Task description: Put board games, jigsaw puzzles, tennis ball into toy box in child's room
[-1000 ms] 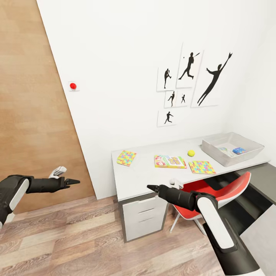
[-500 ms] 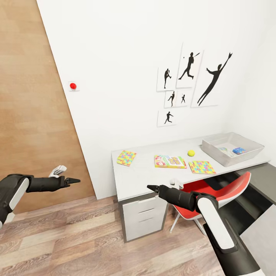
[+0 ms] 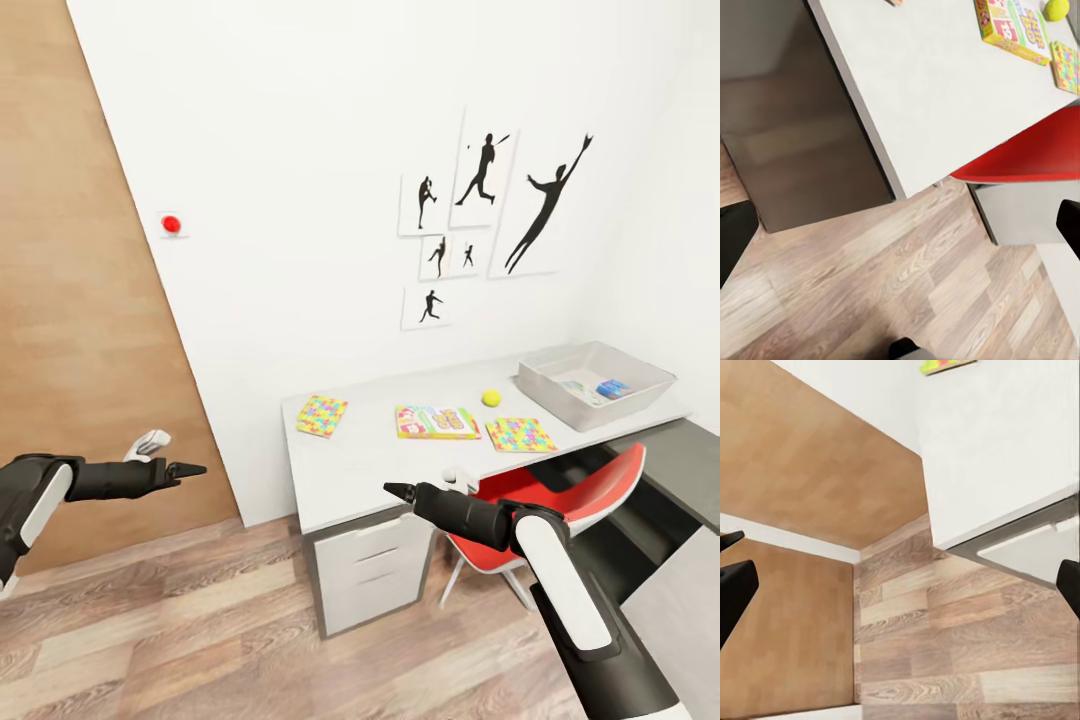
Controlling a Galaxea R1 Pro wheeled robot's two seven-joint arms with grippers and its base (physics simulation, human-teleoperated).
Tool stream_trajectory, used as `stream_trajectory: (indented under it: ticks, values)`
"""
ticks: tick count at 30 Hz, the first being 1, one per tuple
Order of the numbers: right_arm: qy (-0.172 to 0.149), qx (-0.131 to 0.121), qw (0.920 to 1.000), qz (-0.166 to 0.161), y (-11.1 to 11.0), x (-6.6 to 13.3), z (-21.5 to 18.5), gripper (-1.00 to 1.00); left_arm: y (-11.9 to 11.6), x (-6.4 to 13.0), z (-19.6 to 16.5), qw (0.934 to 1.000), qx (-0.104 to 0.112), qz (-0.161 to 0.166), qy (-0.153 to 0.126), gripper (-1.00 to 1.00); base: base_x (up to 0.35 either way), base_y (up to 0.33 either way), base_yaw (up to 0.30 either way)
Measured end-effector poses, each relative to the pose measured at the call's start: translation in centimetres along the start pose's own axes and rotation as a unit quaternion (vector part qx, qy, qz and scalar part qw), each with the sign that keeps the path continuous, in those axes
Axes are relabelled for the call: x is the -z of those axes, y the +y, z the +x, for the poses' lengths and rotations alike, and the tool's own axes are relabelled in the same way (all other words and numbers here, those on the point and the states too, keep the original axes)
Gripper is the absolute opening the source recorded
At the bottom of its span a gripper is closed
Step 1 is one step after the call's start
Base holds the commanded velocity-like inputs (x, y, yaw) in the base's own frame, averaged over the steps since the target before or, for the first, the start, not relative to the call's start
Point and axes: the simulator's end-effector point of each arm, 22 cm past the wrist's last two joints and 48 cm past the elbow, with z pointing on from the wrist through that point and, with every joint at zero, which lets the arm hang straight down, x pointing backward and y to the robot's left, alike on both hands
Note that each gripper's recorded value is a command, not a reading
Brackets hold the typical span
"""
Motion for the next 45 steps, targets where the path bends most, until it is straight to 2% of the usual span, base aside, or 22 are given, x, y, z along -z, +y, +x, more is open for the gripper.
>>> stream_trajectory:
  ticks: [7, 36, 45]
  values:
    - [0.002, -0.002, 1.0000, 0.001, -0.3, -0.2, 0.1, 1.00, 0.3, 0.1, -0.2, 1.0000, 0.006, 0.001, -0.006, 1.00, 0.002, 0.001, -0.235]
    - [0.011, -0.011, 0.9999, 0.007, -1.4, -0.9, 0.7, 1.00, 1.3, -0.8, 0.4, 0.9999, 0.015, -0.002, 0.002, 1.00, 0.000, 0.000, -0.240]
    - [0.014, -0.014, 0.9998, 0.009, -1.7, -1.1, 1.0, 1.00, 1.8, -0.9, 0.6, 0.9998, 0.016, -0.006, 0.004, 1.00, 0.073, 0.113, -0.240]
